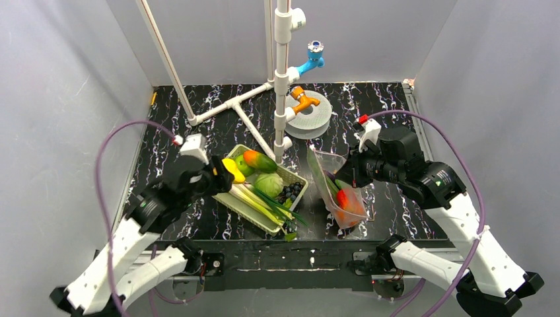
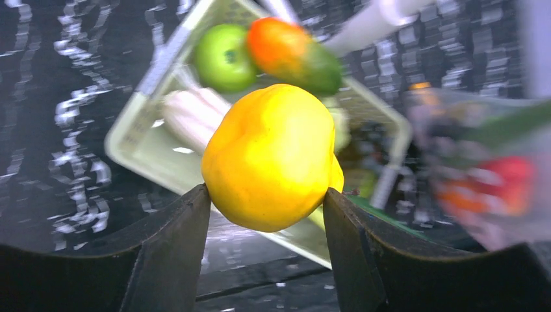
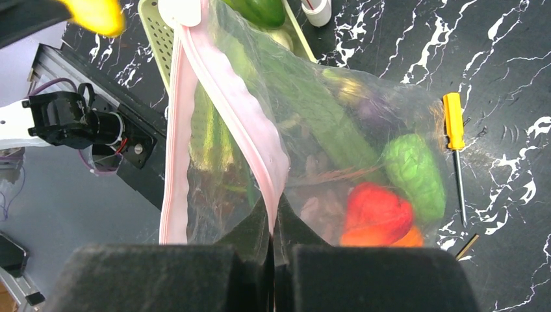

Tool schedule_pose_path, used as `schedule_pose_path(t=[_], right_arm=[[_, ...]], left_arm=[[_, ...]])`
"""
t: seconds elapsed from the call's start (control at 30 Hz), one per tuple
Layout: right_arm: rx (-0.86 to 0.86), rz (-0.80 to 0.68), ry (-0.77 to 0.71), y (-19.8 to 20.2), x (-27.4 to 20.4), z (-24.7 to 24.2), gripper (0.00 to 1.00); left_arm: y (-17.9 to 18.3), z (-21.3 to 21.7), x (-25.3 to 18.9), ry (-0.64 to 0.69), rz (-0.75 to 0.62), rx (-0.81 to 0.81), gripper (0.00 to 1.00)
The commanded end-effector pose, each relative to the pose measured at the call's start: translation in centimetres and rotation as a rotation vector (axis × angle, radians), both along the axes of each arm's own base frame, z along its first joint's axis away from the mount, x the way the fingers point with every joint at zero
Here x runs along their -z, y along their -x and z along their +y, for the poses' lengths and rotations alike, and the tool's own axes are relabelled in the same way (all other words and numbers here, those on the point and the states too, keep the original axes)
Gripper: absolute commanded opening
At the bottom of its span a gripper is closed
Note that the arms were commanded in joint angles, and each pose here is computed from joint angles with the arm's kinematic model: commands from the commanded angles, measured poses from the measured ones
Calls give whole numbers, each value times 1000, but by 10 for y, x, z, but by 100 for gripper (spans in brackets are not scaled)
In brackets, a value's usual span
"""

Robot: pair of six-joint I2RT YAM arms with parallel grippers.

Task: Place the food in the zip-top bag and seal the zipper
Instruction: Pick up the fake fruit from the bin, then place the fake fruit in the zipper food storage bag.

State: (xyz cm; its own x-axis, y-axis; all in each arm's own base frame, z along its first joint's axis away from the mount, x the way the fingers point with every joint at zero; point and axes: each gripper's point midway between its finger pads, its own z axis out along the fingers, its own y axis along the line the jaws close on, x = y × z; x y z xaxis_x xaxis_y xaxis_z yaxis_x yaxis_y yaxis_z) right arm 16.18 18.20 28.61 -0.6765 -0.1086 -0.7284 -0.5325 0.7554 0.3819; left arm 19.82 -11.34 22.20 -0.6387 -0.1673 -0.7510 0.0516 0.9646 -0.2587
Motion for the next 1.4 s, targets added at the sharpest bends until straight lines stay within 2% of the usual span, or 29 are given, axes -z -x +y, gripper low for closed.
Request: schedule_pose_path(t=[0.0, 0.2, 0.33, 0.47, 0.67, 0.97, 1.13, 1.37], right_arm=[[-21, -16, -42, -4, -10, 9, 1], [-38, -4, -63, -5, -9, 16, 1], [-47, -5, -81, -2, -10, 17, 1], [-44, 12, -81, -1, -4, 17, 1], [-44, 16, -88, 5, -1, 14, 1], [-70, 18, -130, 11, -14, 19, 1], [-106, 30, -163, 17, -26, 24, 1], [-85, 1, -162, 17, -34, 19, 1]], left_arm=[[33, -33, -28, 350, -10, 102, 30], [58, -83, -64, 692, -6, 309, 31], [69, -119, -82, 902, 51, 469, 31], [73, -149, -98, 1037, 65, 566, 28], [109, -210, -125, 943, 14, 775, 28], [119, -249, -169, 897, -122, 944, 31], [101, -266, -159, 829, -158, 911, 32], [69, -255, -91, 577, -56, 716, 34]])
